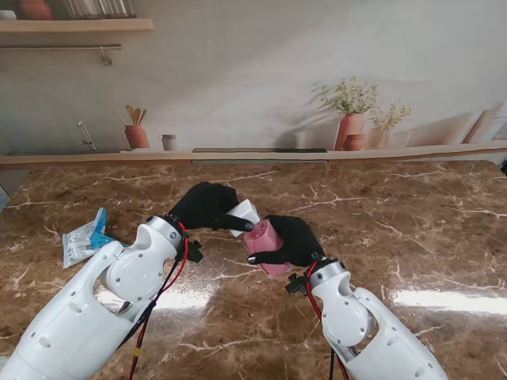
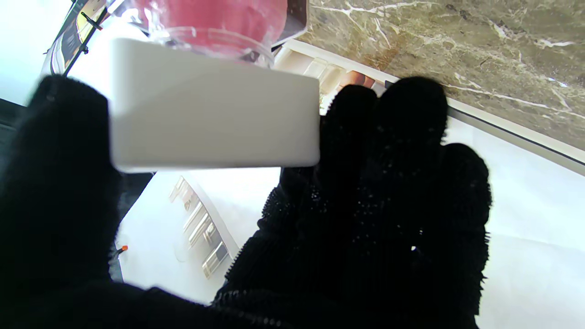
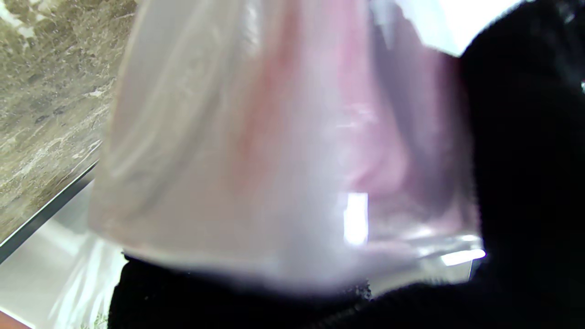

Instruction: Fill the seasoning bottle

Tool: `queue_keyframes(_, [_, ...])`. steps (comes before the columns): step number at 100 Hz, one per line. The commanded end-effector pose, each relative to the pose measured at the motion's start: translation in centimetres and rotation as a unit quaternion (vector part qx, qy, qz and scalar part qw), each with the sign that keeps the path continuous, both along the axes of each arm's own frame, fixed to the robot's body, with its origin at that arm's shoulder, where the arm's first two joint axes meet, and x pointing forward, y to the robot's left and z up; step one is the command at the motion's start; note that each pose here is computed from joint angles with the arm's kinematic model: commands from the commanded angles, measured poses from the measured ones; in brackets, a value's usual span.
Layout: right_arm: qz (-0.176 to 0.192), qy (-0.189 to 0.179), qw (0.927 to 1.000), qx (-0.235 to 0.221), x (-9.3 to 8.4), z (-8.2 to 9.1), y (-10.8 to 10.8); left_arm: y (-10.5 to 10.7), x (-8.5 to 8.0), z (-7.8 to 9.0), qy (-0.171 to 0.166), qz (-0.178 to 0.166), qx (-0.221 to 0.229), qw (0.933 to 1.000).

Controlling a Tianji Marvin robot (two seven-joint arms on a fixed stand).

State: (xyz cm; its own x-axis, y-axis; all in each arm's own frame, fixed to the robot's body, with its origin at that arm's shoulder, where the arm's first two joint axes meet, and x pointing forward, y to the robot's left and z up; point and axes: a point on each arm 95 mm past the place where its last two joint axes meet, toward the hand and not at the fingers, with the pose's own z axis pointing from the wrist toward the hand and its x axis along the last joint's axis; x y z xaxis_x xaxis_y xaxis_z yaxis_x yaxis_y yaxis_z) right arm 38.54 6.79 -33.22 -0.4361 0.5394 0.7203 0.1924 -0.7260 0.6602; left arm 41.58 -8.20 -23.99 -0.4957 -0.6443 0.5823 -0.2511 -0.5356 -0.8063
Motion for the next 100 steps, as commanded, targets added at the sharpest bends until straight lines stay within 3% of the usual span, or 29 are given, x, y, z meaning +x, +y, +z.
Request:
queue_keyframes(1, [0.004,0.007,1.0000,0.005,-0.24,-0.23,0.36,-0.06,-0.19,-0.41,0.006,-0.005,0.003,1.0000])
queue_keyframes(60, [0.019,0.002,0.9998,0.000,-0.28,-0.05,0.87,-0.26,0.06,-0.62,-0.019,-0.005,0.025,0.9995])
queue_keyframes(100, [0.009,0.010,0.9999,0.000,-0.15,-0.49,0.39,0.59,-0.01,0.22,-0.011,0.015,0.000,0.9998])
